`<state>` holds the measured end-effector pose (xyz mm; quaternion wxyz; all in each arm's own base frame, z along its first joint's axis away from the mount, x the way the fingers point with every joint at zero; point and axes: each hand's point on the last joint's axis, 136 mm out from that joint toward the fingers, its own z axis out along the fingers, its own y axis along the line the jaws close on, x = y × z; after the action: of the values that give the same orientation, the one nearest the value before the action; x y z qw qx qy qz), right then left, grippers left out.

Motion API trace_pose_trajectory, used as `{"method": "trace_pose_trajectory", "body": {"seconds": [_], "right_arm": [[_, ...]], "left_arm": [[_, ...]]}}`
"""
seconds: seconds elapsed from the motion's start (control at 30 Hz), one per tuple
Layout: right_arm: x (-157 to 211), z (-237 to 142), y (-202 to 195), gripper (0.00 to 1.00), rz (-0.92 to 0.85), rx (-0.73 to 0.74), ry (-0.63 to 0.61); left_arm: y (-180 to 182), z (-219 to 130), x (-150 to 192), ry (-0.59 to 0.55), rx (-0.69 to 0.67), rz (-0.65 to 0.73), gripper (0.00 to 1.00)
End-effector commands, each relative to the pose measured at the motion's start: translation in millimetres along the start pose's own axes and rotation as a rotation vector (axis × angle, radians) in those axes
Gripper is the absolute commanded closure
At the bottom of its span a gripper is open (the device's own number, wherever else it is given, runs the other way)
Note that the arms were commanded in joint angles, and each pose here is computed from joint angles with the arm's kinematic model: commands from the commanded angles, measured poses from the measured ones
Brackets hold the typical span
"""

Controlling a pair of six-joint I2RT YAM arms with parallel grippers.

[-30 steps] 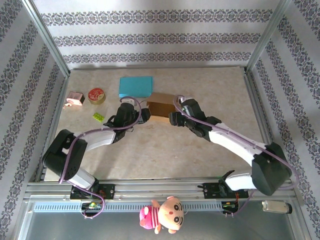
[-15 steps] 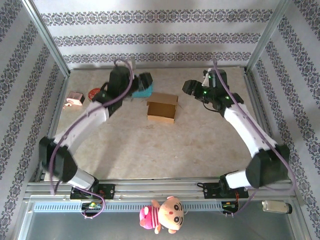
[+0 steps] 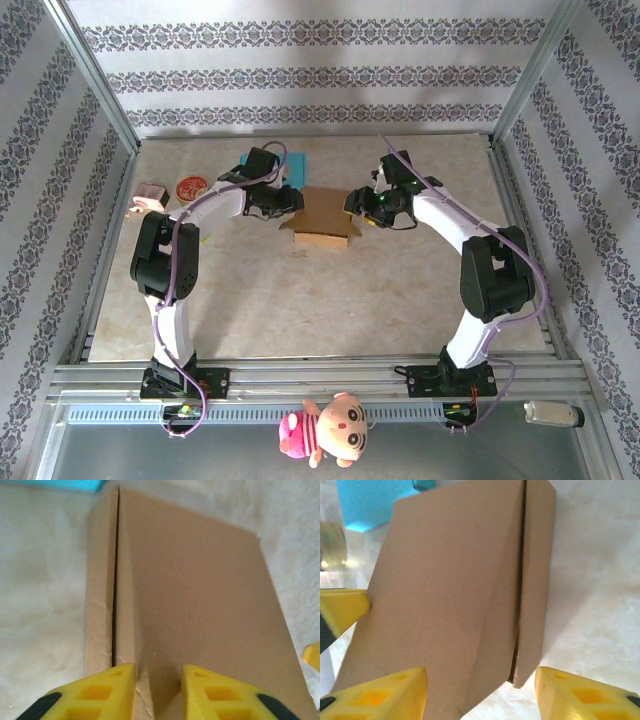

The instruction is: Fold the paper box

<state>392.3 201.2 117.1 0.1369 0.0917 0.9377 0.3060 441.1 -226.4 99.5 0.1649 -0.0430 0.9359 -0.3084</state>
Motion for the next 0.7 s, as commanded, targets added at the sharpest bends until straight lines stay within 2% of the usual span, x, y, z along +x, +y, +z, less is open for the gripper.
{"method": "trace_pose_trajectory", "body": {"seconds": [0.0,0.1,0.17,0.23,0.27,0.33,0.43,0.53,0.67], "right_arm": [[23.0,19.6,-29.1,0.41,-0.015,0.103,0.059],[31.7,28.7,-50.1,0.41,-0.065,0.208,0.071],[33.9,28.7,-61.1,0.4,-0.097,0.277,0.086],[28.6,20.6,-52.2,0.38,-0.092,0.245,0.087],[23.7,15.1,-42.8,0.37,-0.084,0.205,0.069],[9.2,0.9,-18.0,0.36,-0.075,0.107,0.008],[-8.5,-9.0,3.0,0.32,-0.088,0.045,-0.036],[-21.3,-1.0,-1.8,0.3,-0.092,0.075,-0.036],[-28.5,15.6,4.8,0.3,-0.051,0.012,-0.013]], "left_arm": [[14.2,9.1,21.5,0.036,-0.003,0.014,0.78],[37.8,24.2,36.8,0.077,-0.052,-0.019,0.83],[37.5,23.8,36.7,0.07,-0.041,-0.022,0.84],[26.6,12.3,27.2,0.024,-0.023,0.0,0.82],[20.9,5.0,21.1,-0.003,-0.017,0.016,0.79],[6.9,-13.0,5.4,-0.073,-0.006,0.055,0.64],[-4.4,-28.2,-13.3,-0.147,0.017,0.052,0.47],[-0.3,-26.5,-23.7,-0.181,0.03,0.007,0.41],[15.2,-11.7,-23.3,-0.155,0.012,-0.01,0.4]]}}
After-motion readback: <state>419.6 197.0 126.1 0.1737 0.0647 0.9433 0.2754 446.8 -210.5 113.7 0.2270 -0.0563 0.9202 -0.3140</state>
